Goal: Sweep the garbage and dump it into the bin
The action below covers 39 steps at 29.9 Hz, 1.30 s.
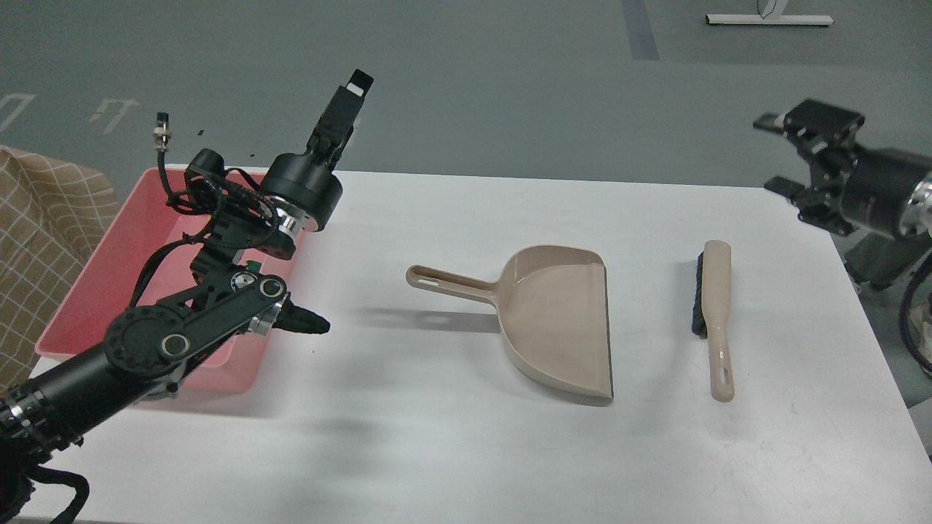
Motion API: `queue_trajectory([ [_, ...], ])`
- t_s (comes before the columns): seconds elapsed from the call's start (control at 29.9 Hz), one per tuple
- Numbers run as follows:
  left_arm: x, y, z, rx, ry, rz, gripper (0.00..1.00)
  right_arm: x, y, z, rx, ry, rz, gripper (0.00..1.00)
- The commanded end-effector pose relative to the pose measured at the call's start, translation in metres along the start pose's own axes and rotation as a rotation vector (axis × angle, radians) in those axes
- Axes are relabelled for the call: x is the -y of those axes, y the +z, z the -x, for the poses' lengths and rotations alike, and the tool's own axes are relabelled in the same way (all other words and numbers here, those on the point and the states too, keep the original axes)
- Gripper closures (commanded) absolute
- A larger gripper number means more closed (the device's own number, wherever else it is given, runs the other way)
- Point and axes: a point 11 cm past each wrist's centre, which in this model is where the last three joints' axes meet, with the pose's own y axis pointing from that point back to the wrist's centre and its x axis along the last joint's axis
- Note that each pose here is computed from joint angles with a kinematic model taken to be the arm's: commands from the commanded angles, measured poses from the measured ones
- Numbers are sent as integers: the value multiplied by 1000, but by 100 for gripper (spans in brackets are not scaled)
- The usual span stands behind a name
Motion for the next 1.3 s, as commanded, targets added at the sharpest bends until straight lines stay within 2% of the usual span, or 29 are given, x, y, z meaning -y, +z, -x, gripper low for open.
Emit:
queue_trajectory([
  [0.0, 20, 51, 3, -216, -43, 85, 1, 14, -39, 11, 142, -50, -206, 2],
  [0.13, 38, 86, 11, -552, -77, 132, 1, 41, -76, 47, 312, -142, -434, 3],
  [0.2, 42, 98, 12, -613, -97, 168, 1, 50, -86, 61, 351, -177, -480, 4],
  [0.3, 44, 123, 15, -715, -237, 280, 1, 62, -110, 86, 438, -249, -585, 5],
  [0.37, 47, 130, 5, -783, -263, 337, 1, 57, -115, 80, 439, -235, -608, 5],
  [0.53, 61, 115, -17, -924, -161, 342, 1, 50, -123, 72, 437, -218, -641, 6],
  [0.74, 62, 109, -1, -985, -171, 330, 1, 51, -118, 72, 445, -212, -629, 4],
  [0.9, 75, 78, 7, -1109, -101, 244, 1, 56, -112, 62, 531, -130, -615, 4],
  [1.27, 74, 82, 15, -1182, -131, 293, 1, 64, -89, 74, 551, -132, -577, 4],
])
